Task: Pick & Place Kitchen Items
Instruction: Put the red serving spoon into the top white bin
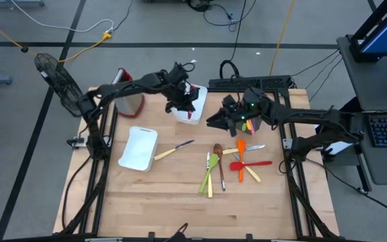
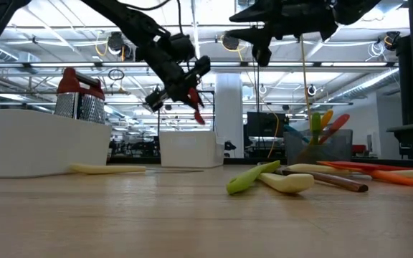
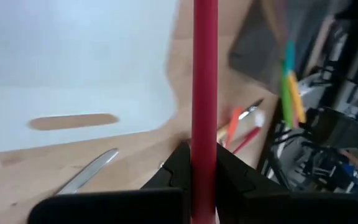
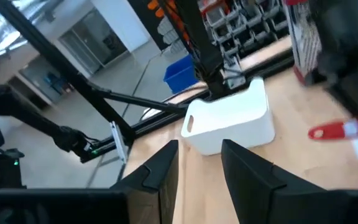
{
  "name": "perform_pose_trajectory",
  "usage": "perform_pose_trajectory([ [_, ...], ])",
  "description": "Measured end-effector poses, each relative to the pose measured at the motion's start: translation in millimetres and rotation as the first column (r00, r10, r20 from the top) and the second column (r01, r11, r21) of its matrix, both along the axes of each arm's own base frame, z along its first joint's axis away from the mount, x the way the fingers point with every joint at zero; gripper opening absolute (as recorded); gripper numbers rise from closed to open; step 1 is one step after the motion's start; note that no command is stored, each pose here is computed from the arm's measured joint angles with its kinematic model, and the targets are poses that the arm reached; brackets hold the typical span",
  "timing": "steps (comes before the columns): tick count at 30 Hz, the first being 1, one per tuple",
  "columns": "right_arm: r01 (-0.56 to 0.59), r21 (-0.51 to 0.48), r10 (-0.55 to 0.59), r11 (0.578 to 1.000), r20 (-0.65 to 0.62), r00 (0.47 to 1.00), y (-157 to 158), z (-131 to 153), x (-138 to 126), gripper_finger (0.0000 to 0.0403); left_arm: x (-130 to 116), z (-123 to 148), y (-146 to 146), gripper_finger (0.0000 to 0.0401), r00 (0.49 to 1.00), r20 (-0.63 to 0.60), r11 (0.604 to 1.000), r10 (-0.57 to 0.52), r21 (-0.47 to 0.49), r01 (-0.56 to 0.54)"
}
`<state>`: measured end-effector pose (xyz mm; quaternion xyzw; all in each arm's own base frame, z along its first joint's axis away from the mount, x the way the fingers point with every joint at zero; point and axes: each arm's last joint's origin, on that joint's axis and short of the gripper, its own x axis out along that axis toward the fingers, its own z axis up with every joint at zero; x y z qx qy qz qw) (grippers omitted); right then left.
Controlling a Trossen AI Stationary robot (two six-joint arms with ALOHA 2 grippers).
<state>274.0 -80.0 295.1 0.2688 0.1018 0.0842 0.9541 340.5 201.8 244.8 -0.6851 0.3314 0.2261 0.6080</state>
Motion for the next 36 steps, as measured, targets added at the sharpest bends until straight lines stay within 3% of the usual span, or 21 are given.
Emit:
perform_pose_trajectory([
  [11, 0.011, -0.028, -0.011, 1.000, 0.017, 1.000, 0.2, 9.6, -10.7, 0.0112, -7.6, -24.3, 15.2, 0.0024, 0.994, -0.097, 0.990, 0.051, -0.123, -0.063],
  [17, 0.013, -0.012, -0.013, 1.000, 0.004, 1.000, 0.2, 8.5, -10.8, 0.0111, -11.2, -23.6, 20.9, 0.0024, 0.992, -0.098, 0.989, 0.077, -0.119, -0.089],
  [25, 0.009, -0.008, -0.009, 1.000, -0.005, 1.000, 1.1, 7.6, -10.7, 0.0111, -8.2, -30.0, 23.1, 0.0057, 0.991, -0.104, 0.992, 0.081, -0.092, -0.091],
  [36, 0.012, 0.015, -0.012, 1.000, -0.013, 1.000, 1.3, 7.4, -10.7, 0.0108, -4.3, -30.9, 30.3, 0.0046, 0.997, -0.046, 0.998, 0.064, -0.019, -0.065],
])
